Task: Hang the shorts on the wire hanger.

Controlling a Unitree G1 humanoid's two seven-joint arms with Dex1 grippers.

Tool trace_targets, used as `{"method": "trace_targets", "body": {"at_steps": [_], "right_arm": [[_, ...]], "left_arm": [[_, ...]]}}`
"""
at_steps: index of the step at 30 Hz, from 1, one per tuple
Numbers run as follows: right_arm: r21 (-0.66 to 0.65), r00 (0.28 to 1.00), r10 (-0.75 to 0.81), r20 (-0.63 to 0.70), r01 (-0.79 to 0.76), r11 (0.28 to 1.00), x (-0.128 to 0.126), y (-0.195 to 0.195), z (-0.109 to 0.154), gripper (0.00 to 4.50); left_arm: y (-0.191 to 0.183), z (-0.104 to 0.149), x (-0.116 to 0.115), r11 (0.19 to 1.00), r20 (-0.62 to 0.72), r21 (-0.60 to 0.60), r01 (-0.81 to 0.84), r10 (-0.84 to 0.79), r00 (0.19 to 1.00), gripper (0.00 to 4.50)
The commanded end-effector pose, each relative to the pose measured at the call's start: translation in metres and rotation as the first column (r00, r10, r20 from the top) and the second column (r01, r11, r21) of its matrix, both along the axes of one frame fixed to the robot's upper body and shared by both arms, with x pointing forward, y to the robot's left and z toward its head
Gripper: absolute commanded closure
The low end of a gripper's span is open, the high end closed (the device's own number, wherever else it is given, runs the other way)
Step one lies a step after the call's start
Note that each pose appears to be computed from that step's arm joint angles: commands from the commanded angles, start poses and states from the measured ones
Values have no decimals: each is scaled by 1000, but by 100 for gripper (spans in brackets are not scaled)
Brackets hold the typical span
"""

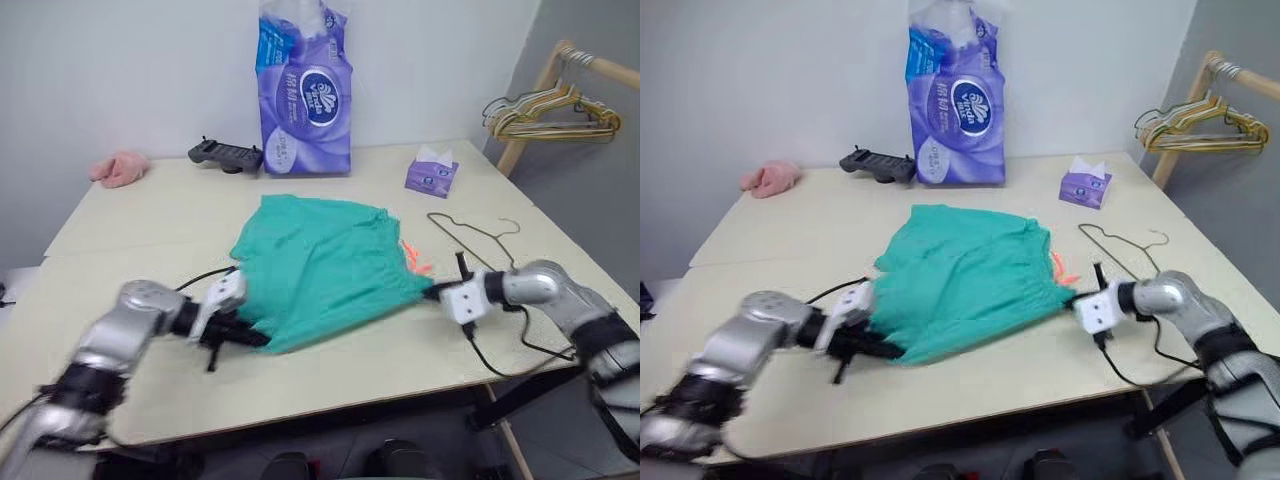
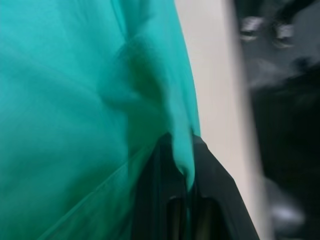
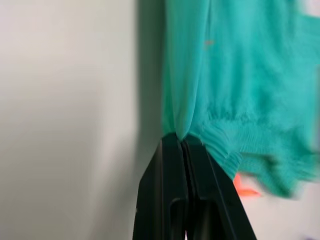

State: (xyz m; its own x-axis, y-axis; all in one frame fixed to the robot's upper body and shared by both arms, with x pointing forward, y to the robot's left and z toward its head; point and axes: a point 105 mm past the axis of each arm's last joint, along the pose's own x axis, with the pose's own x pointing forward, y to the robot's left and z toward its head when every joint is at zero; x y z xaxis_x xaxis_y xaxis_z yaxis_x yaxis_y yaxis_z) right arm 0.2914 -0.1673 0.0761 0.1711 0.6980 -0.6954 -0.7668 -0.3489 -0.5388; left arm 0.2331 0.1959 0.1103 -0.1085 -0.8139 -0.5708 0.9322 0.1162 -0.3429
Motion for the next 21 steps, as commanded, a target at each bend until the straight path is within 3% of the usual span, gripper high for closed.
{"method": "trace_targets", "body": {"at_steps": [1, 3, 4, 6, 8, 9, 10, 11, 12, 14, 15, 16, 17, 19, 21], "right_arm": [[-29, 993, -36, -114, 33, 999, -11, -11, 26, 448], [-14, 985, -56, -162, 55, 998, -9, -6, 30, 448], [23, 986, -79, -146, 83, 996, 4, 2, 34, 448], [83, 985, -135, -110, 144, 986, 32, 16, 43, 448], [135, 972, -235, -14, 234, 963, 77, 26, 64, 448], [165, 957, -285, 48, 274, 947, 98, 30, 80, 448], [184, 945, -315, 89, 295, 938, 111, 33, 90, 448], [272, 892, -404, 204, 345, 898, 134, 39, 119, 448], [377, 804, -499, 324, 374, 847, 154, 43, 152, 448], [666, 429, -712, 555, 284, 690, 173, 39, 266, 448], [734, 280, -752, 597, 187, 653, 166, 37, 308, 448], [771, 212, -774, 597, 114, 627, 158, 36, 333, 448], [779, 203, -775, 598, 81, 622, 154, 38, 340, 448], [755, 242, -742, 625, 55, 653, 153, 47, 330, 448], [717, 345, -687, 639, 56, 695, 155, 57, 300, 448]], "left_arm": [[4, 26, -8, 1000, -41, -26, 15, -16, 999, 450], [11, 27, 14, 999, 7, -17, -43, 43, 999, 450], [12, 21, 47, 992, 138, -1, -128, 127, 982, 450], [12, 20, 113, 947, 378, -19, -321, 304, 874, 450], [19, 47, 181, 832, 633, -117, -542, 483, 605, 450], [24, 66, 203, 771, 717, -172, -614, 525, 459, 450], [28, 79, 214, 732, 760, -210, -649, 540, 363, 450], [35, 111, 227, 659, 795, -311, -685, 576, 193, 450], [45, 147, 233, 565, 782, -438, -700, 623, 14, 450], [68, 260, 219, 392, 651, -730, -560, 648, -395, 450], [75, 305, 202, 353, 565, -818, -454, 645, -515, 450], [78, 337, 187, 342, 503, -864, -370, 641, -580, 450], [78, 354, 178, 347, 471, -882, -319, 648, -599, 450], [75, 366, 170, 382, 472, -880, -281, 644, -602, 450], [70, 356, 175, 420, 509, -860, -288, 686, -520, 450]]}}
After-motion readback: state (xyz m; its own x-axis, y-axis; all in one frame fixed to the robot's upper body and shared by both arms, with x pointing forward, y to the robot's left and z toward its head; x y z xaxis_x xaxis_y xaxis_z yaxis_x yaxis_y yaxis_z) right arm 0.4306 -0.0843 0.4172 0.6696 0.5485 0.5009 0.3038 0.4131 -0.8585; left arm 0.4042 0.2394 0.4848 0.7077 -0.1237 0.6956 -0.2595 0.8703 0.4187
